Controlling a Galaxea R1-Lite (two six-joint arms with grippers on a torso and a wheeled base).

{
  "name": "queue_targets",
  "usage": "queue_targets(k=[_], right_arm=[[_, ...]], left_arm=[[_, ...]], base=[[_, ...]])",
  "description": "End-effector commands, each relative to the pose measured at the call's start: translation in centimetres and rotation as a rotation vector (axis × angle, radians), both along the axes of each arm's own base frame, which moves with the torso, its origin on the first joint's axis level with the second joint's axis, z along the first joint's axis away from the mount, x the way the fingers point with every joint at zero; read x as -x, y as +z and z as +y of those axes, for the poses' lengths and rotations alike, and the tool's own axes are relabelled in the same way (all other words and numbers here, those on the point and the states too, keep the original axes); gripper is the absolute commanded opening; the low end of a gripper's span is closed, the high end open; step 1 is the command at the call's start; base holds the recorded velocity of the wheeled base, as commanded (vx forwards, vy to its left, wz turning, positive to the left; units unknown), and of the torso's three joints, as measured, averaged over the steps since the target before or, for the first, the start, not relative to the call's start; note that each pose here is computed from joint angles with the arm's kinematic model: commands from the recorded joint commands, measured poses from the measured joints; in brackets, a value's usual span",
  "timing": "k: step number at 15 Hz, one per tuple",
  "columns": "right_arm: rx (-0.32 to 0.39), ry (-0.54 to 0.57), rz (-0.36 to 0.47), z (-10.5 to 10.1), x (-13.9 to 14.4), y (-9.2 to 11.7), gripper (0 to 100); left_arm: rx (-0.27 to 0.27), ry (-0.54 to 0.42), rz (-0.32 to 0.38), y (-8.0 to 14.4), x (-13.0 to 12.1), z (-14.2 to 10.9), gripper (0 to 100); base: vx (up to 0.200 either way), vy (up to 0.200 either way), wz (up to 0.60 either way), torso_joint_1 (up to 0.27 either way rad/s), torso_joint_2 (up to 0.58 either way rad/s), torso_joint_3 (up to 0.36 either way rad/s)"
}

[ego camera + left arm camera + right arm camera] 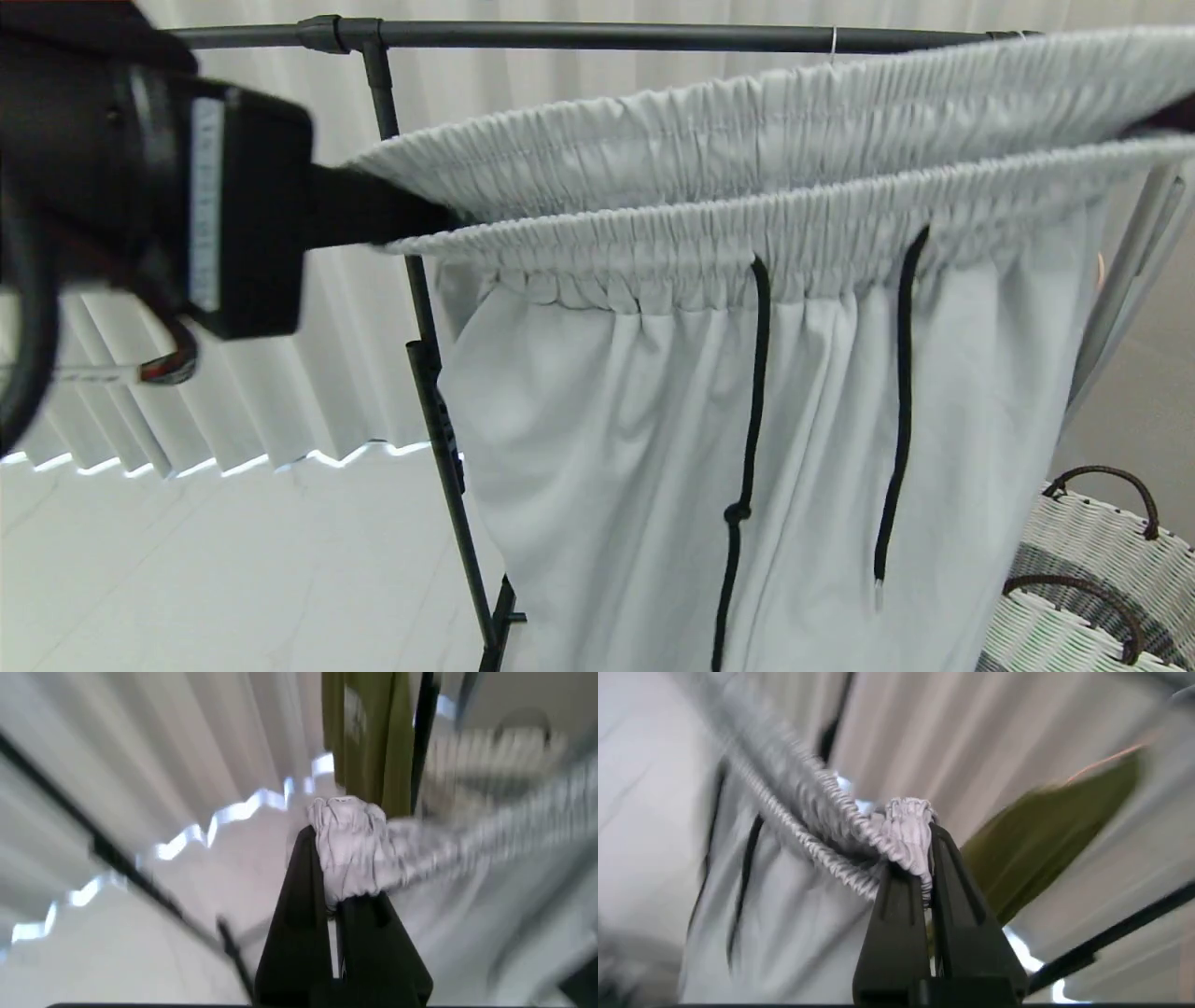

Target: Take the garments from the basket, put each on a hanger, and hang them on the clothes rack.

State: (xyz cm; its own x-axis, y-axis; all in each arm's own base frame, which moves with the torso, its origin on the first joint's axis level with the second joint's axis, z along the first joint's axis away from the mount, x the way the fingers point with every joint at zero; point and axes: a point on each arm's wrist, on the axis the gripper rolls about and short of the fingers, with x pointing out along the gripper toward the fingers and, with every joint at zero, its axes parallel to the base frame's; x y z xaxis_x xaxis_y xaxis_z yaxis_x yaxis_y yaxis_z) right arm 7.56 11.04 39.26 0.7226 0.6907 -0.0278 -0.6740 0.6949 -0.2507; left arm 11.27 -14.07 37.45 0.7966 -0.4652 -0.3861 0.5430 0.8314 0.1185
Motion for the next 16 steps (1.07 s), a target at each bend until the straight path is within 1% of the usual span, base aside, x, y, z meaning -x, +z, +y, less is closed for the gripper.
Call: queue_targets(k=[1,2,3,4,5,6,7,11,14,15,16], right_arm=[[0.0,-0.056,-0.015,2.3,-2.5,-0.6,0],[-0.04,-0.051,-0.041,3.4,-3.2,-0.4,0],[-0.061,-0.047,-0.059,4.3,-3.8,-0.4,0],[-0.064,-0.046,-0.074,4.9,-4.2,-0.4,0],[-0.064,-0.044,-0.086,5.5,-4.7,-0.4,0],[-0.063,-0.045,-0.089,5.9,-4.9,-0.5,0],[-0.067,-0.045,-0.092,6.0,-5.0,-0.5,0],[-0.078,-0.059,-0.099,5.3,-4.6,-0.2,0],[-0.087,-0.063,-0.105,4.5,-4.2,0.1,0],[-0.099,-0.099,-0.114,3.1,-4.0,0.9,0],[-0.103,-0.137,-0.111,1.7,-3.7,2.0,0]], left_arm=[[0.088,-0.007,0.021,1.9,3.0,3.3,0],[0.119,-0.03,0.04,2.0,3.9,4.0,0],[0.17,-0.067,0.063,2.1,4.7,4.2,0],[0.219,-0.111,0.087,2.4,5.5,4.4,0],[0.271,-0.205,0.123,2.7,6.6,4.8,0],[0.293,-0.268,0.137,2.8,7.2,5.4,0],[0.304,-0.311,0.146,2.9,7.6,5.7,0],[0.32,-0.38,0.151,3.3,8.2,5.7,0],[0.31,-0.371,0.148,3.3,8.0,5.4,0],[0.298,-0.35,0.1,3.5,7.6,5.2,0],[0.289,-0.325,0.033,3.9,7.0,5.1,0]], base=[[0.0,0.0,0.0,0.0,0.0,0.0],[0.0,0.0,0.0,0.0,0.0,0.0],[0.0,0.0,0.0,0.0,0.0,0.0],[0.0,0.0,0.0,0.0,0.0,0.0],[0.0,0.0,0.0,0.0,0.0,0.0],[0.0,0.0,0.0,0.0,0.0,0.0],[0.0,0.0,0.0,0.0,0.0,0.0],[0.0,0.0,0.0,0.0,0.0,0.0],[0.0,0.0,0.0,0.0,0.0,0.0],[0.0,0.0,0.0,0.0,0.0,0.0],[0.0,0.0,0.0,0.0,0.0,0.0]])
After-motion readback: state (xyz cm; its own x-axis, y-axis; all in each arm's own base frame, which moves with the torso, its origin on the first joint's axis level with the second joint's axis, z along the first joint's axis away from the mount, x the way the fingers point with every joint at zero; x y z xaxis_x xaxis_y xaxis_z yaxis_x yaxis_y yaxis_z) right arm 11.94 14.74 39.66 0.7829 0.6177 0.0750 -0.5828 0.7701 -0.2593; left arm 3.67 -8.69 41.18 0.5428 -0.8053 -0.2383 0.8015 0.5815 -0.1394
